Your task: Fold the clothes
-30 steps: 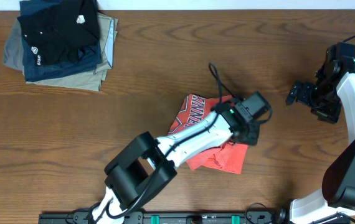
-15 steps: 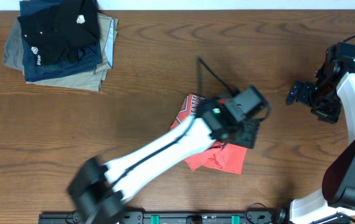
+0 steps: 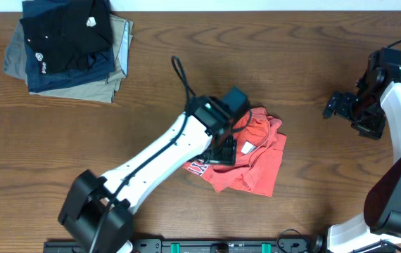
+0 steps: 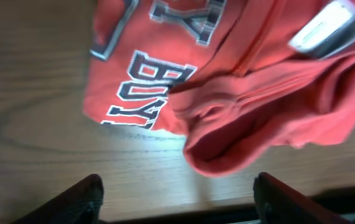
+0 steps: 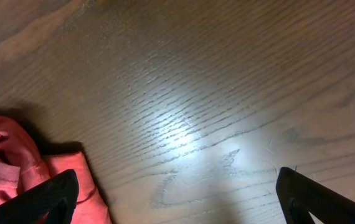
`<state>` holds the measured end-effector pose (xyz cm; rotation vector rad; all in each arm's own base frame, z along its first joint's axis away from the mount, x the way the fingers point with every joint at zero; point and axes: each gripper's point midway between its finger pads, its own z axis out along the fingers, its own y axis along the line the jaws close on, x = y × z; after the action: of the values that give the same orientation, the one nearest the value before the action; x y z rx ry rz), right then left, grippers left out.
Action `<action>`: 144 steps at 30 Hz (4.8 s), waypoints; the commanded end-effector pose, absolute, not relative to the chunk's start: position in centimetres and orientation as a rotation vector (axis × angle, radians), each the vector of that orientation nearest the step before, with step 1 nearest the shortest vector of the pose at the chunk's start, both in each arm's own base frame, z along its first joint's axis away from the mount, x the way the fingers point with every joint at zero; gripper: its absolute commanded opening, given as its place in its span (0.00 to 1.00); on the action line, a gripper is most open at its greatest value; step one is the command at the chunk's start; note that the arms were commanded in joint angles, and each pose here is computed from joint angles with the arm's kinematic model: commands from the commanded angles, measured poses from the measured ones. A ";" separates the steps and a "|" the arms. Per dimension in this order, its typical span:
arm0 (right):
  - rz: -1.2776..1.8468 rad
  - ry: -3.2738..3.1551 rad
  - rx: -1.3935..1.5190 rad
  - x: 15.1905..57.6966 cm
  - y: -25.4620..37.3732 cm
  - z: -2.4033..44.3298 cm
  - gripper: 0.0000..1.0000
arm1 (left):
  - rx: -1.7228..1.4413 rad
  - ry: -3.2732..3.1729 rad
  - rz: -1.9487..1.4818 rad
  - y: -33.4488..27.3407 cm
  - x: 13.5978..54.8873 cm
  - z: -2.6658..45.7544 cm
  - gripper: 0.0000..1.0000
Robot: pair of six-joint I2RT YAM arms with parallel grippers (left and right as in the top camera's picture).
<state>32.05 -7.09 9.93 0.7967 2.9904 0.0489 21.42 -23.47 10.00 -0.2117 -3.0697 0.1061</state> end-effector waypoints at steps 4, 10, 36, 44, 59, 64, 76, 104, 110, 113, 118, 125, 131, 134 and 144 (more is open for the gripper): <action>0.055 2.978 0.799 32.2 -7.1 10.3 0.99 | -0.293 -2.972 0.206 -24.6 20.1 6.9 0.83; 0.055 2.978 0.799 32.2 -7.1 10.3 0.99 | -0.336 -2.941 0.329 -26.5 19.9 6.4 0.67; 0.054 2.978 0.799 32.2 -7.1 10.3 0.99 | -0.509 -2.839 0.657 -32.4 16.7 10.7 0.06; 0.055 2.978 0.799 32.2 -7.1 10.3 0.99 | -0.664 -2.865 0.811 -34.1 15.0 15.5 0.06; 0.055 2.978 0.799 32.2 -7.1 10.3 0.99 | -0.811 -2.771 0.701 -37.5 11.4 10.4 0.58; 0.055 2.978 0.799 32.2 -7.1 10.3 0.99 | -0.835 -2.762 0.686 -37.5 11.2 10.0 0.58; 0.055 2.978 0.799 32.2 -7.1 10.3 0.99 | -0.710 -3.056 0.628 -34.1 20.1 11.4 0.55; 0.055 2.978 0.799 32.2 -7.1 10.3 0.99 | -0.871 -3.048 0.671 -38.4 23.4 3.6 0.30; 0.055 2.978 0.799 32.2 -7.1 10.3 0.99 | -0.883 -3.068 0.703 -38.7 23.7 4.6 0.06; 0.055 2.978 0.799 32.2 -7.1 10.3 0.99 | -0.897 -3.091 0.746 -38.9 23.9 6.4 0.06; 0.055 2.978 0.799 32.2 -7.1 10.3 0.99 | -0.898 -3.153 0.764 -38.8 24.7 8.2 0.06; 0.055 2.978 0.799 32.2 -7.1 10.3 0.99 | -0.927 -3.133 0.786 -40.4 23.4 7.5 0.06; 0.055 2.978 0.799 32.2 -7.1 10.3 0.99 | -1.053 -3.080 0.791 -43.1 20.4 5.8 0.06; 0.055 2.978 0.799 32.2 -7.1 10.3 0.99 | -1.043 -3.121 0.709 -43.0 20.2 4.7 0.11; 0.055 2.978 0.799 32.2 -7.1 10.3 0.99 | -0.961 -3.242 0.801 -41.1 23.2 10.6 0.61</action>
<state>32.04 -7.09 9.93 0.7968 2.9907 0.0489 20.80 -41.81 6.29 -1.0119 -3.1373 0.7163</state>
